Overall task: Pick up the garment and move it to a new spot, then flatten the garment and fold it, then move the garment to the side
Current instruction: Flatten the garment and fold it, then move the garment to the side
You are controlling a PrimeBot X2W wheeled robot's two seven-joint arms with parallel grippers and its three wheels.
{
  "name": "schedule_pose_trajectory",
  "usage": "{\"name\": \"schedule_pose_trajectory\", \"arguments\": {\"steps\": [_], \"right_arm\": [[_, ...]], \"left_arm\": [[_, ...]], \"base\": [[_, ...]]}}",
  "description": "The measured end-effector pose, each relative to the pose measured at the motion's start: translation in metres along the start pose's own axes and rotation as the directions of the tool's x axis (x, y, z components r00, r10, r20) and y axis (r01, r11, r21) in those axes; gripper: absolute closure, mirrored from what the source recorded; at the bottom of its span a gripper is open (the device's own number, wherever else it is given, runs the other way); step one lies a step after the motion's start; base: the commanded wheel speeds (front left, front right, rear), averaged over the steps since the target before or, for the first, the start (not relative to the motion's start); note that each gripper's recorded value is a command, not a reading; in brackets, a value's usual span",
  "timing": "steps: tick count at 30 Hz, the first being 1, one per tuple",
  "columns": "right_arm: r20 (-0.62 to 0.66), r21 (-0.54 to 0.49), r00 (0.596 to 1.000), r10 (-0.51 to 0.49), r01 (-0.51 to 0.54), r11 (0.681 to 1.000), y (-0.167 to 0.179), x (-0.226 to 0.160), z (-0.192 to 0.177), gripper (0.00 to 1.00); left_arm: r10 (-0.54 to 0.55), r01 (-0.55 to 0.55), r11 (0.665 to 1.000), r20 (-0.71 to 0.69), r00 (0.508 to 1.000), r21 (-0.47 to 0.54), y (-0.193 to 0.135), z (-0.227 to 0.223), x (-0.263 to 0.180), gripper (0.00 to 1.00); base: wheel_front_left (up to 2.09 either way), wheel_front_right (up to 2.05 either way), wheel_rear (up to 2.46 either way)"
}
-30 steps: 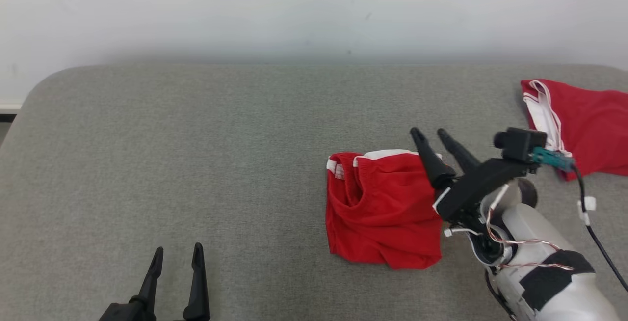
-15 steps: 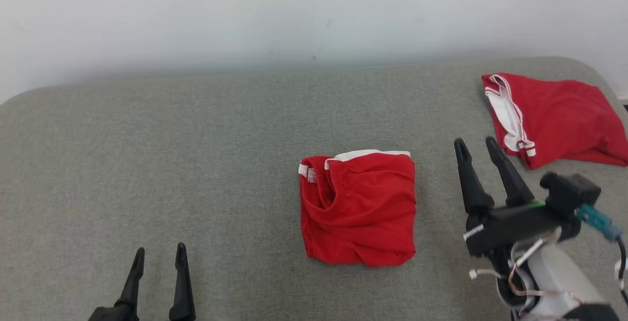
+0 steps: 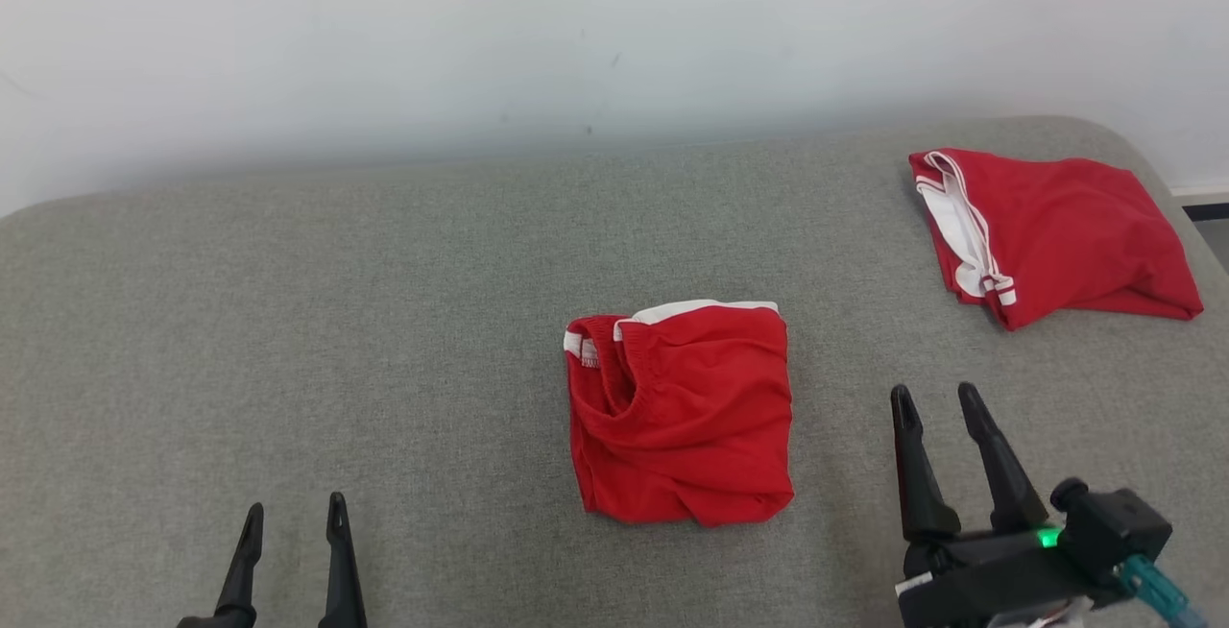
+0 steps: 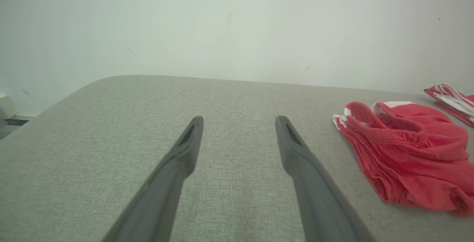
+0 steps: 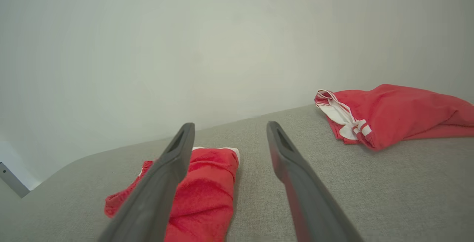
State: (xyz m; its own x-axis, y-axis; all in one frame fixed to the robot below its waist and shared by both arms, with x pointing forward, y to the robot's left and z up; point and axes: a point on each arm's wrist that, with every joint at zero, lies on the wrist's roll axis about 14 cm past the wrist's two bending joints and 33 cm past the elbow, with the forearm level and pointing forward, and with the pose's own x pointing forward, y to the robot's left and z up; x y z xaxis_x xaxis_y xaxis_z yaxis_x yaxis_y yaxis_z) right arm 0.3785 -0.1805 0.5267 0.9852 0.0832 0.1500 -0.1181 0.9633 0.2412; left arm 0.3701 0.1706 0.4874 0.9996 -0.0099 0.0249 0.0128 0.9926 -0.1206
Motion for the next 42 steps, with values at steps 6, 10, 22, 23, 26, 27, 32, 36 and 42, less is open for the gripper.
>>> {"name": "schedule_pose_trajectory", "arguments": {"steps": [6,10,22,23,26,27,32,36,42], "right_arm": [[-0.006,0.023,0.999,-0.036,0.036,0.999,-0.002,-0.010,-0.005,0.00],[-0.021,0.031,0.999,-0.044,0.045,0.999,0.000,-0.017,-0.010,0.00],[-0.059,0.004,0.998,-0.021,0.021,1.000,0.008,-0.023,-0.022,0.00],[-0.065,-0.003,0.998,-0.013,0.013,1.000,0.009,-0.023,-0.023,0.00],[-0.075,-0.008,0.997,-0.004,0.003,1.000,0.012,-0.023,-0.026,0.00],[-0.078,-0.008,0.997,-0.001,0.000,1.000,0.013,-0.023,-0.027,0.00],[-0.095,-0.010,0.995,0.004,-0.005,1.000,0.015,-0.024,-0.032,0.00],[-0.106,-0.009,0.994,0.005,-0.006,1.000,0.015,-0.025,-0.036,0.00],[-0.117,-0.010,0.993,0.009,-0.010,1.000,0.016,-0.025,-0.039,0.00]], "left_arm": [[0.019,-0.019,1.000,-0.019,1.000,0.004,0.007,-0.006,-0.008,0.00],[0.028,-0.028,1.000,-0.023,0.999,0.005,0.009,-0.007,-0.013,0.00],[0.020,-0.019,0.999,-0.035,0.999,0.026,0.008,-0.010,-0.020,0.00],[0.020,-0.019,0.999,-0.035,0.999,0.026,0.008,-0.010,-0.020,0.00],[0.017,-0.016,0.999,-0.039,0.999,0.029,0.007,-0.011,-0.021,0.00],[0.016,-0.015,0.999,-0.040,0.999,0.031,0.007,-0.012,-0.021,0.00],[0.017,-0.015,0.999,-0.050,0.999,0.035,0.008,-0.014,-0.022,0.00],[0.019,-0.017,0.999,-0.054,0.998,0.041,0.009,-0.016,-0.023,0.00],[0.019,-0.017,0.999,-0.059,0.998,0.042,0.010,-0.017,-0.023,0.00]], "base": [[0.00,0.00,0.00],[0.00,0.00,0.00],[0.00,0.00,0.00],[0.00,0.00,0.00],[0.00,0.00,0.00],[0.00,0.00,0.00],[0.00,0.00,0.00],[0.00,0.00,0.00],[0.00,0.00,0.00]]}}
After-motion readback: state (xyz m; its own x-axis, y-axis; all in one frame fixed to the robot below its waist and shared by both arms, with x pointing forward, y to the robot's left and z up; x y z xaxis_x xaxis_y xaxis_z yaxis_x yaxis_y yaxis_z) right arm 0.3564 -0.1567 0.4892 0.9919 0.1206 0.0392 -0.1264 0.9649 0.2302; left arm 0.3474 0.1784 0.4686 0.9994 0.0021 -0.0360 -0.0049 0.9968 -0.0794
